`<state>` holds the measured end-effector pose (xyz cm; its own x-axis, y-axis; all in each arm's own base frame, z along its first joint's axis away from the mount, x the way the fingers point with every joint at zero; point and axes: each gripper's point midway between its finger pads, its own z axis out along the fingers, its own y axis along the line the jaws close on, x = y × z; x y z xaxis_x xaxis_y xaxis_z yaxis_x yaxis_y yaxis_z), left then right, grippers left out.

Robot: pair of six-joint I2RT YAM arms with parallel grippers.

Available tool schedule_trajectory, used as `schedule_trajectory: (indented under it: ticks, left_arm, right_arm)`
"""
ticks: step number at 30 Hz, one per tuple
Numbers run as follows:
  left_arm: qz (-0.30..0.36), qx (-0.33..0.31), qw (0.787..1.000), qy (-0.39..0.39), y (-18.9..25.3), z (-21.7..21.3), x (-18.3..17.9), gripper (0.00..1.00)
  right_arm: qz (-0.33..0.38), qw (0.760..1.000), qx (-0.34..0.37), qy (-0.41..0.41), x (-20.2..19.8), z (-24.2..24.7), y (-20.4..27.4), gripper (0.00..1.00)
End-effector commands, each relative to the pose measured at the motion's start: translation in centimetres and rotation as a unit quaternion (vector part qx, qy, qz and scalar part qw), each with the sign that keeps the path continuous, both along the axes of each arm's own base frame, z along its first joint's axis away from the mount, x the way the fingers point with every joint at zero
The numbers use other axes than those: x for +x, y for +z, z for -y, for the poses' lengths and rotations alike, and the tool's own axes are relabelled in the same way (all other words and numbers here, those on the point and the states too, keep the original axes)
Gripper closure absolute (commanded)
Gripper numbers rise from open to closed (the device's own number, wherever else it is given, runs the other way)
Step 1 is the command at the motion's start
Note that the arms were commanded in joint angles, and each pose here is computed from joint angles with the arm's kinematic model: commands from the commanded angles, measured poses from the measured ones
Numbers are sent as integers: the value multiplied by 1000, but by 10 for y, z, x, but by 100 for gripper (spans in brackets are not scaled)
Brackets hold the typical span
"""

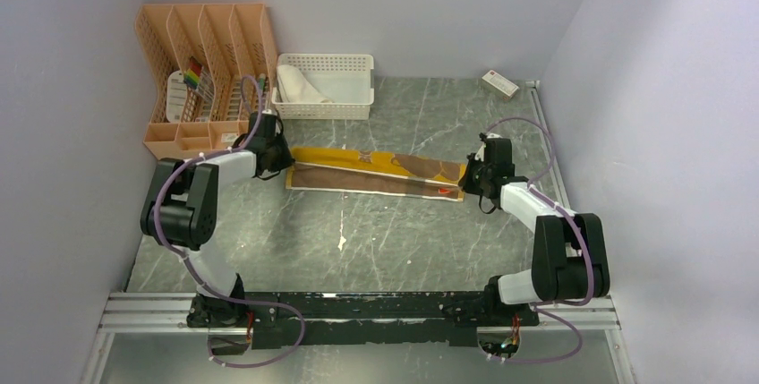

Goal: Roll the towels
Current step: Fold the towel at the center of the board.

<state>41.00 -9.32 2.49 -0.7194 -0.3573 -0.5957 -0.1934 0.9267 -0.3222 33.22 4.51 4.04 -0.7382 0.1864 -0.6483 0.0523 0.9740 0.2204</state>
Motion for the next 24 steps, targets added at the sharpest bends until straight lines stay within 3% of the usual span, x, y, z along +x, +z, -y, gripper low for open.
schedule_trajectory:
  ticks: [1, 15, 24]
  left_arm:
    - [11, -1, 1000, 8, 5, -6, -5, 93]
    - [50, -7, 999, -1, 51, -6, -15, 93]
    - [22, -11, 1000, 5, 28, -10, -44, 93]
  right_arm:
    - [-6, 999, -22, -24, -5, 12, 0, 100]
    - [-8, 999, -29, -32, -6, 16, 2, 100]
    - [-18, 999, -33, -33, -9, 17, 3, 100]
